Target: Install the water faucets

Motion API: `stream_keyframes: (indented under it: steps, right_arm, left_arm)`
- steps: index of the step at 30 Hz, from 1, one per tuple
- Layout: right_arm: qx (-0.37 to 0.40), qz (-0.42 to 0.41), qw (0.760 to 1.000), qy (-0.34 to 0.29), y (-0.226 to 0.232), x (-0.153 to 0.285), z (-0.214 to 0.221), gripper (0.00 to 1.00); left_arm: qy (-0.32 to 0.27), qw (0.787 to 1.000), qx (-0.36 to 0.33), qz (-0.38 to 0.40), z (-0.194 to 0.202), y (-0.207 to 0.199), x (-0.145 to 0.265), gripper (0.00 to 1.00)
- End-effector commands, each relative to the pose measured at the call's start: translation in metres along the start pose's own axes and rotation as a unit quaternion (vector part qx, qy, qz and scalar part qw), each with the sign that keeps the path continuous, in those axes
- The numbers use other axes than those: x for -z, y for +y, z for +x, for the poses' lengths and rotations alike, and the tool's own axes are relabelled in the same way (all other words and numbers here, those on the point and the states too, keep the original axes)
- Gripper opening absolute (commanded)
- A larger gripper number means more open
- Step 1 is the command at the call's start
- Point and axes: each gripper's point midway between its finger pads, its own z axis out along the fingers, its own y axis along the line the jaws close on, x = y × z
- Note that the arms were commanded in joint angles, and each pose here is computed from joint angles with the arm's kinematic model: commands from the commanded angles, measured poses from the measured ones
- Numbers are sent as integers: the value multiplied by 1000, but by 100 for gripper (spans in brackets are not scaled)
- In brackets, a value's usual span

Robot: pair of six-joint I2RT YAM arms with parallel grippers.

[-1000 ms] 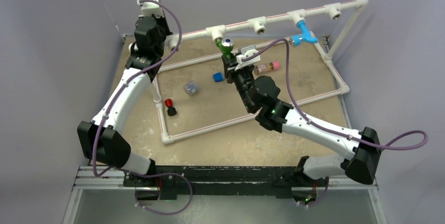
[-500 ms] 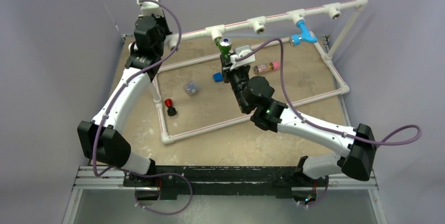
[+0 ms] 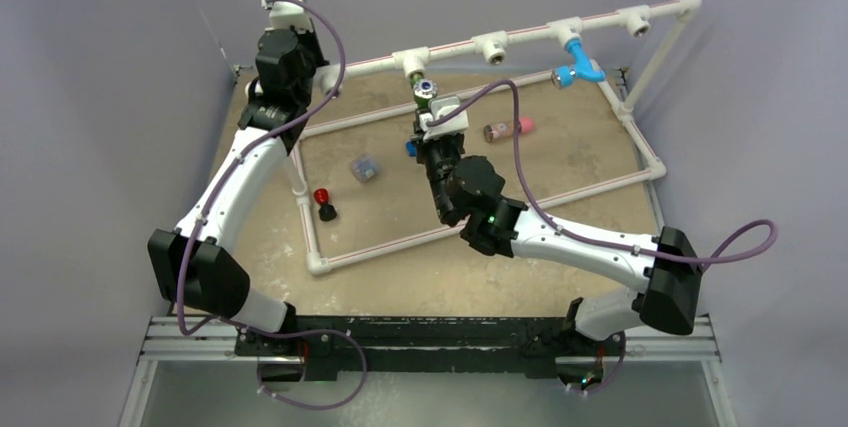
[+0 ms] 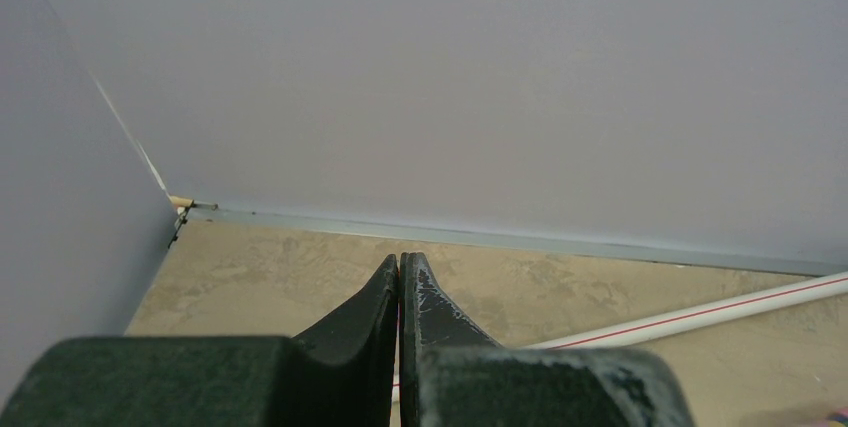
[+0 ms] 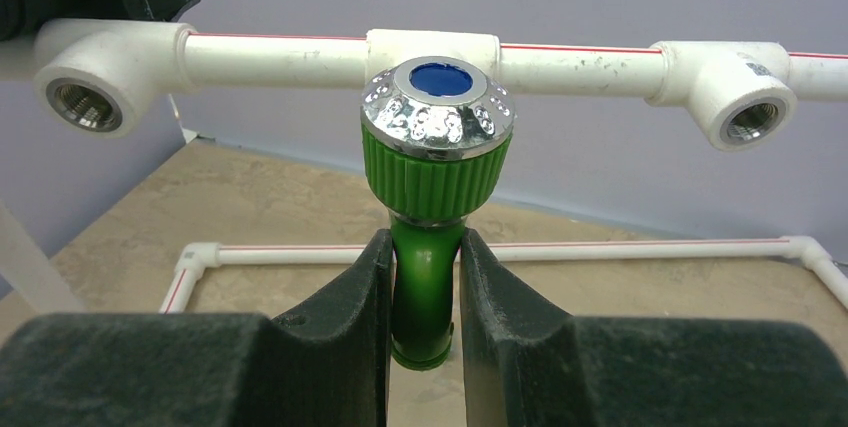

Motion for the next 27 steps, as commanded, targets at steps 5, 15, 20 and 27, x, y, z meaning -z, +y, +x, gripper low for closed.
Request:
stream_keyframes:
  steps: [5, 15, 20, 27]
  right_arm:
    - [-63, -10, 998, -27, 10, -1, -27, 0]
    - [-97, -26, 994, -37, 15, -4, -56, 0]
    - [-41, -22, 999, -18, 15, -6, -43, 0]
    - [73, -16, 997, -29, -3, 3, -33, 0]
  left_arm:
    - [115, 993, -25, 26, 77, -13, -1, 0]
    - [118, 992, -24, 29, 79, -15, -1, 0]
    - [118, 992, -24, 29, 79, -15, -1, 0]
    - [121, 992, -25, 31, 82, -15, -1, 0]
